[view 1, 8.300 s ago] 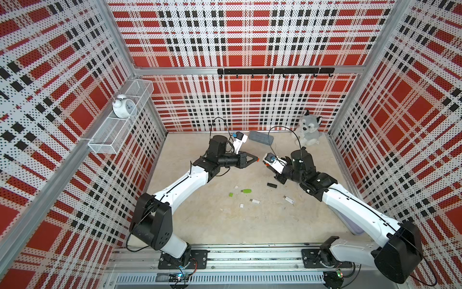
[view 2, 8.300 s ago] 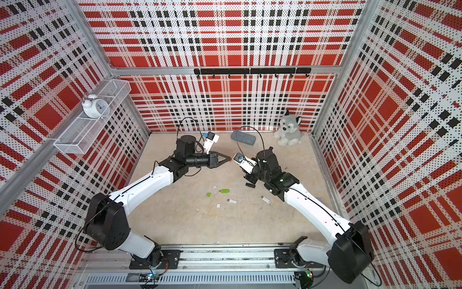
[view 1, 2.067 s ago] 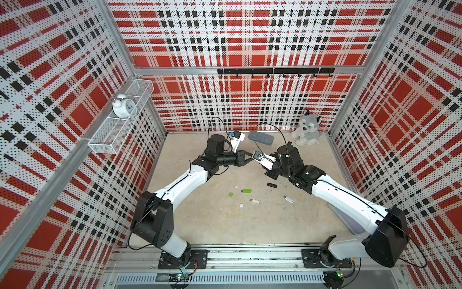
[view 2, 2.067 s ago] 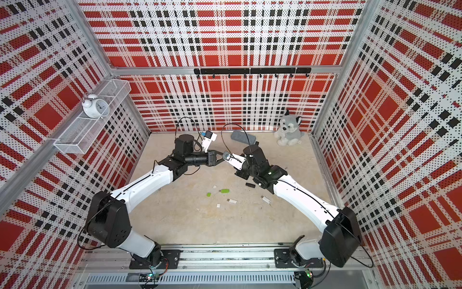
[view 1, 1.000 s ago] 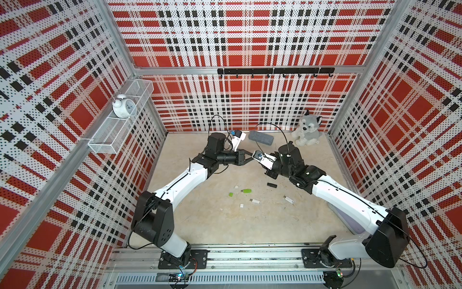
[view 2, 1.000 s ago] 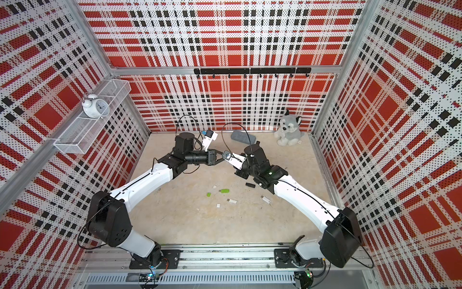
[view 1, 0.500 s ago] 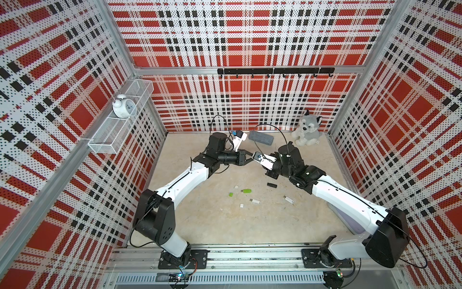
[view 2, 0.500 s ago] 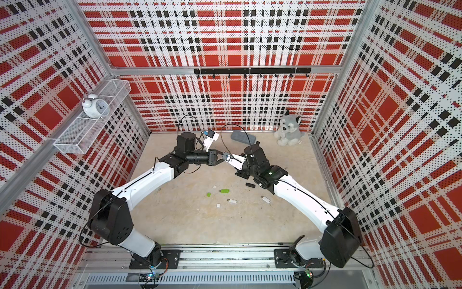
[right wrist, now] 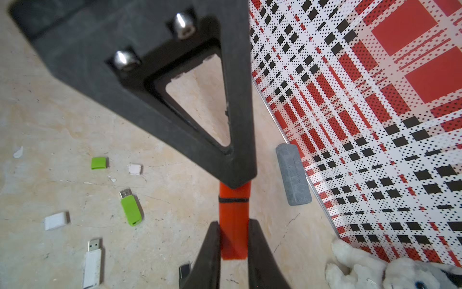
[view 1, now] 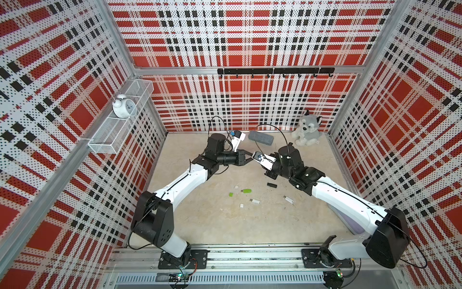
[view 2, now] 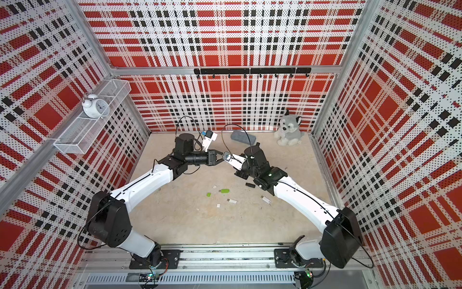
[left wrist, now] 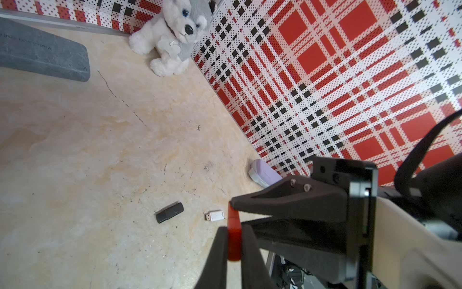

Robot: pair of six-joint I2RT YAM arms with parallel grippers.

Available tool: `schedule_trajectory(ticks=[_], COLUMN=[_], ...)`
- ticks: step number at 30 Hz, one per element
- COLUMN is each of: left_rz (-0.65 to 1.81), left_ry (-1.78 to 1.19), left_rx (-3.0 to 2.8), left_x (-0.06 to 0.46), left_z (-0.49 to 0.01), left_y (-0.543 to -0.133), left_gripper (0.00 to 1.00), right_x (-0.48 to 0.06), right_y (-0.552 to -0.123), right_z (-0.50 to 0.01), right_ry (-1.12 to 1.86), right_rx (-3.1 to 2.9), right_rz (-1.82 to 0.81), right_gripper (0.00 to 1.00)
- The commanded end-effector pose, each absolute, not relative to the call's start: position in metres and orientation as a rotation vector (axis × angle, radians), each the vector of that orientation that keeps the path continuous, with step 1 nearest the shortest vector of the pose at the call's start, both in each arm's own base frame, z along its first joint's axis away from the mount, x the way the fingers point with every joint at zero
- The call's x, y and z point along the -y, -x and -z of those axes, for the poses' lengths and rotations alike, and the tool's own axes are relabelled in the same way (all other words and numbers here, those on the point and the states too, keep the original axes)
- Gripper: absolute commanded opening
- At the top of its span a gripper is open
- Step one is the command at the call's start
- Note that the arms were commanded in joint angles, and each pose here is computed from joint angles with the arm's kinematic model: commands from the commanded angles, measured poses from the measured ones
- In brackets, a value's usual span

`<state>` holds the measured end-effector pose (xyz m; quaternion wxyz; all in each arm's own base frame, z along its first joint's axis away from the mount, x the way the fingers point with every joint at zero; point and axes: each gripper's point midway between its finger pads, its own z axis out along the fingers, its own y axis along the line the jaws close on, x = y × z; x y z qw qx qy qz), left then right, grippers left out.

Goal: Close the usb drive cover
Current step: Close the cover of the USB drive.

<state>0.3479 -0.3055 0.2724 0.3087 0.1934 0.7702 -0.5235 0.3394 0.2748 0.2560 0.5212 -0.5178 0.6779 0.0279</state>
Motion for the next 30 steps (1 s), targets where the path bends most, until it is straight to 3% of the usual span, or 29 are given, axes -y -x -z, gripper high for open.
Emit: schedule_trajectory(ticks=[1, 7, 9, 12, 19, 27, 30], left_rz=[1.444, 1.395, 1.388, 1.360, 1.330, 1.310, 1.315], left_ry=[-0.537, -0.541, -0.550, -0.532, -0.497, -0.530, -0.554], left_rx=[-1.921, -1.945, -1.926, -1.934, -1.942, -2.017, -2.031], left_x=[0.304, 0.298, 0.295, 0.289, 0.282, 0.295, 0.301], left_z=[-0.302, -0.299, -0.303, -0.304, -0.301, -0.281, -0.276], left_y=[-0.338, -0.340, -0.339, -0.343, -0.347, -0.345, -0.343], left_gripper=[0.11, 0.45, 0.41, 0.53, 0.47, 0.48, 0.39], right_x=[-0.285, -0.283, -0.280, -0.277, -0.273, -0.276, -0.277], right_y=[-0.332, -0.329, -0.330, -0.331, -0.328, -0.329, -0.331], right_z=[-0.276, -0.272, -0.266, -0.259, -0.251, -0.268, -0.269], right_ry=[1.188, 1.183, 1.183, 1.183, 1.164, 1.145, 1.146], right_rx=[-1.556, -1.577, -1.597, -1.625, -1.651, -1.608, -1.606], right_rz=[-0.160, -0.183, -0.177, -0.173, -0.197, -0.209, -0.207], right_gripper=[0.08, 0.08, 0.08, 0.08, 0.08, 0.08, 0.08])
